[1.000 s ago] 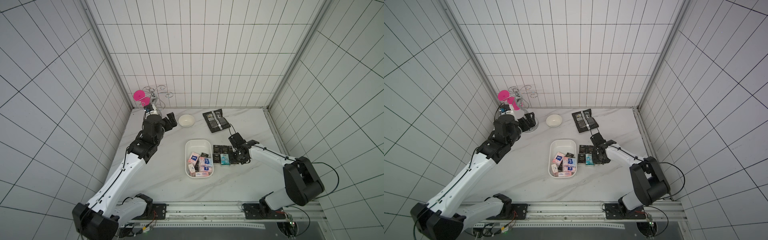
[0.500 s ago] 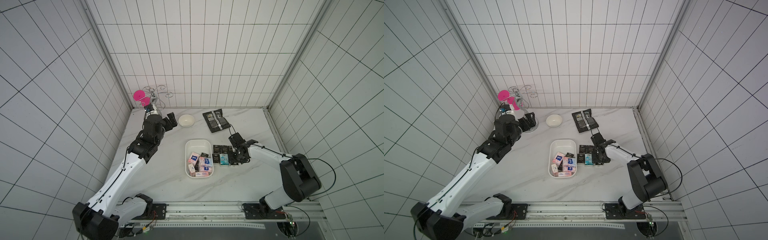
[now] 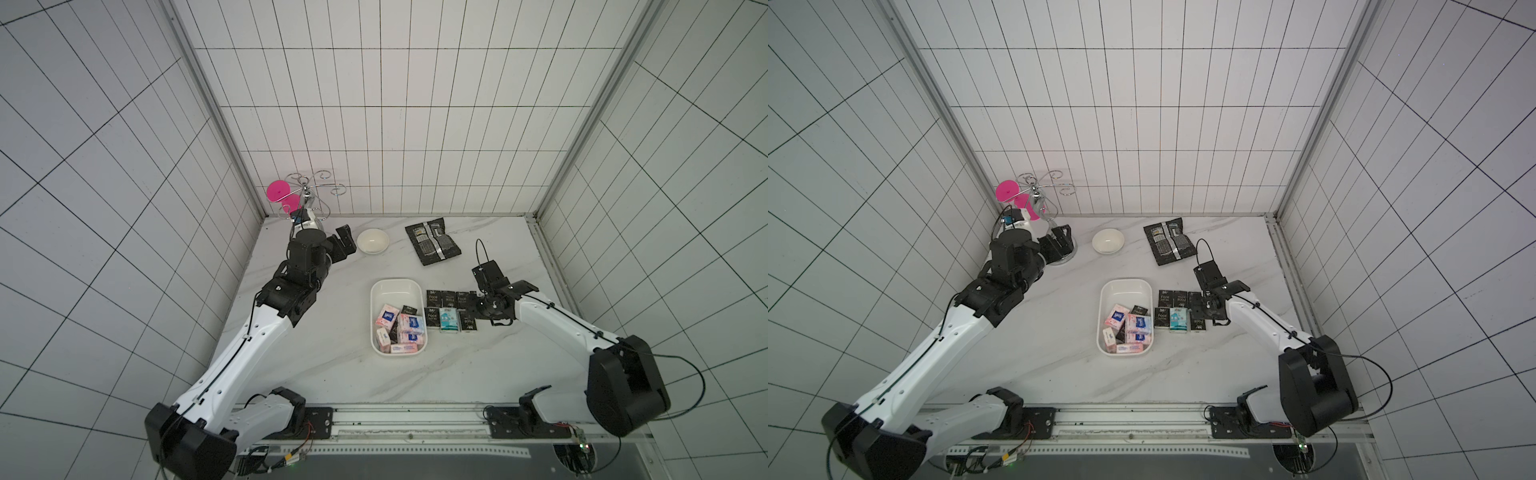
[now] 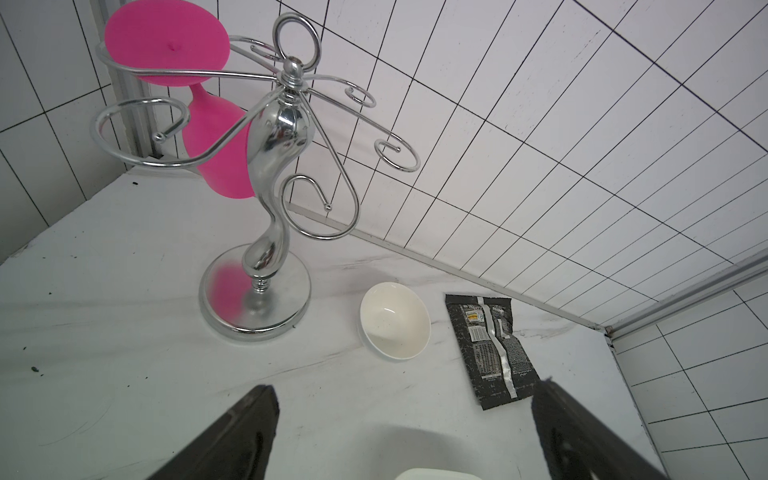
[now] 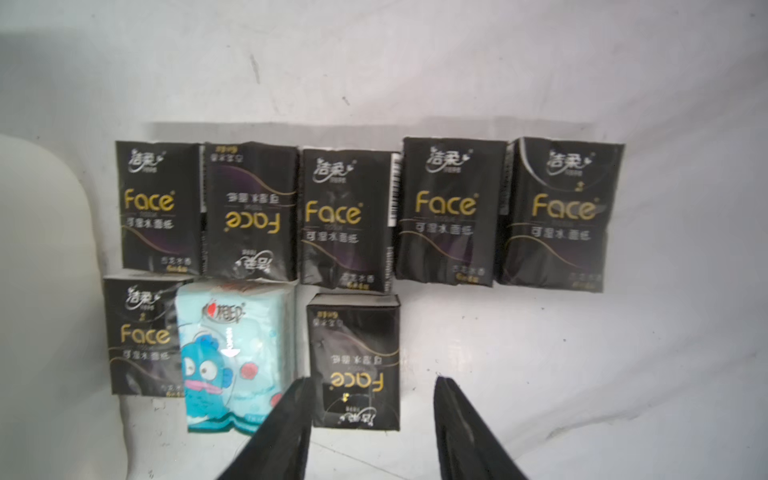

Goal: Take the pocket tissues out of the storage box
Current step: Move the pocket tissues to the center of the board, then pick up the pocket tissues from the storage box.

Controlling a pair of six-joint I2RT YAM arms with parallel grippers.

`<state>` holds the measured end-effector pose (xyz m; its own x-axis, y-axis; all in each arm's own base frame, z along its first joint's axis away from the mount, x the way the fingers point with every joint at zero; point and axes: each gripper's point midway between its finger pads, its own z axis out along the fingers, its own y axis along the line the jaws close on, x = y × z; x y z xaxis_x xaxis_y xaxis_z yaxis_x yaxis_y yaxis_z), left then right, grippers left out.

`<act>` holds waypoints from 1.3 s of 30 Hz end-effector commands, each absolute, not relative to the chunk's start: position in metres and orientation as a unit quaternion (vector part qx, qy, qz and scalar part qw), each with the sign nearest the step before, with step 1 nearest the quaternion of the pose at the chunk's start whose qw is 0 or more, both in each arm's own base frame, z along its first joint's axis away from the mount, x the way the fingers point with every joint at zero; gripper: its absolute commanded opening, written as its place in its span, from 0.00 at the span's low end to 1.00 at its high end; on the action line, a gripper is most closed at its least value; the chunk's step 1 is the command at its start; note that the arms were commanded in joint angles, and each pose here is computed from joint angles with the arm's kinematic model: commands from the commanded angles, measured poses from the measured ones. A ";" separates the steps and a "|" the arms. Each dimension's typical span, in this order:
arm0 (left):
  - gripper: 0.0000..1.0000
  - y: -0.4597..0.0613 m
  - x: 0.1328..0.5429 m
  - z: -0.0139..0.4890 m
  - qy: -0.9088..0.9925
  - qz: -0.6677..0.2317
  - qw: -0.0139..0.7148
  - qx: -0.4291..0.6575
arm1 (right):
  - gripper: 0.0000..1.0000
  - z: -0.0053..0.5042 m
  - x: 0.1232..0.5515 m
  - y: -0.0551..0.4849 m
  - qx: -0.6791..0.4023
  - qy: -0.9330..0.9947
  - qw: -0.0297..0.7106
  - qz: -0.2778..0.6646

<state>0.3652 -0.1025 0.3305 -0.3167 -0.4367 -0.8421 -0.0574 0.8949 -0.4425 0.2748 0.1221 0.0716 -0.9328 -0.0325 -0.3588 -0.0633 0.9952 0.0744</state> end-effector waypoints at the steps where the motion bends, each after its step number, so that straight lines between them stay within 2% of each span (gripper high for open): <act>1: 0.98 -0.102 0.367 0.339 0.791 -0.160 0.571 -0.151 | 0.47 0.049 0.262 0.103 0.010 0.990 0.141 0.022; 3: 0.98 -0.101 0.366 0.340 0.791 -0.158 0.572 -0.151 | 0.40 0.042 0.261 0.099 0.019 0.990 0.137 0.017; 5: 0.99 -0.101 0.366 0.340 0.790 -0.158 0.572 -0.151 | 0.39 0.037 0.260 0.096 0.027 0.990 0.135 0.017; 18: 0.99 -0.103 0.368 0.338 0.794 -0.154 0.570 -0.148 | 0.39 0.025 0.261 0.099 0.021 0.992 0.118 0.024; 28: 0.98 -0.102 0.368 0.338 0.794 -0.150 0.571 -0.147 | 0.42 0.060 0.272 0.093 0.023 0.987 0.159 0.011; 32: 0.99 -0.101 0.368 0.337 0.795 -0.146 0.570 -0.148 | 0.48 0.082 0.277 0.111 0.008 0.981 0.186 0.050; 39: 0.99 -0.104 0.369 0.335 0.797 -0.147 0.567 -0.148 | 0.49 0.105 0.269 0.170 -0.060 0.972 0.209 0.089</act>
<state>0.3676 -0.1015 0.3250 -0.3263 -0.4073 -0.8530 -0.0760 0.9108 -0.4059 0.2693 0.1503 0.0906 -0.9165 -0.0582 -0.3958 -0.1174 0.9849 0.1270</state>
